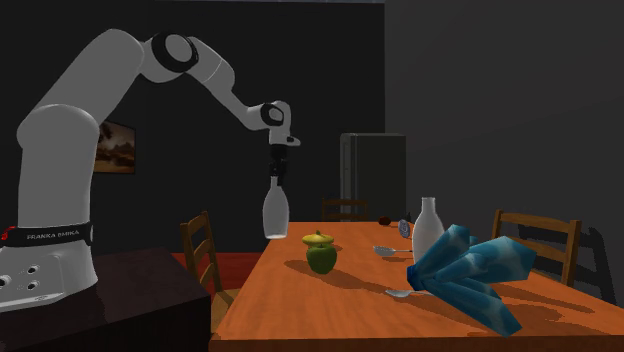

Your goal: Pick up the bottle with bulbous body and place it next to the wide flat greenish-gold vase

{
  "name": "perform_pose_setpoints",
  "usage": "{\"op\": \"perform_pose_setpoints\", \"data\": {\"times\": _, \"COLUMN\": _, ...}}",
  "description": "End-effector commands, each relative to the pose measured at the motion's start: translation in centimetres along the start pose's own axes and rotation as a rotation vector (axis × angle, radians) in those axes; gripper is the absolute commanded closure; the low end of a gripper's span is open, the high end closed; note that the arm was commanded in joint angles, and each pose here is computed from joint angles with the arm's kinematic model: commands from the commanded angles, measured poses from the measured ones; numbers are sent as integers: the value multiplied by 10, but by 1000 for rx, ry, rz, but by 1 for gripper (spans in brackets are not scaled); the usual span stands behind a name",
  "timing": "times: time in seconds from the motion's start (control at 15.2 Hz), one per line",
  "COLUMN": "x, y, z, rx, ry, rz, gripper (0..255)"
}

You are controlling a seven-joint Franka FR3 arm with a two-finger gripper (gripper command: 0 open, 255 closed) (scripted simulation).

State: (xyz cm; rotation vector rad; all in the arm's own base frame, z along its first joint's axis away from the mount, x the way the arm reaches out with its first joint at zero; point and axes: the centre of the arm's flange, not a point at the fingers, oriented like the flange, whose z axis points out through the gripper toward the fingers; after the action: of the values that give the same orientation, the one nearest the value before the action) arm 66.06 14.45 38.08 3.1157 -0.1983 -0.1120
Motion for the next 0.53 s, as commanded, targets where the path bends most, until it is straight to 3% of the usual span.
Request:
{"op": "perform_pose_setpoints", "data": {"times": 0.0, "x": 1, "y": 0, "z": 10, "rx": 0, "ry": 1, "rz": 0, "gripper": 255}}
{"op": "perform_pose_setpoints", "data": {"times": 0.46, "x": 4, "y": -1, "z": 47, "rx": 0, "ry": 1, "rz": 0, "gripper": 255}}
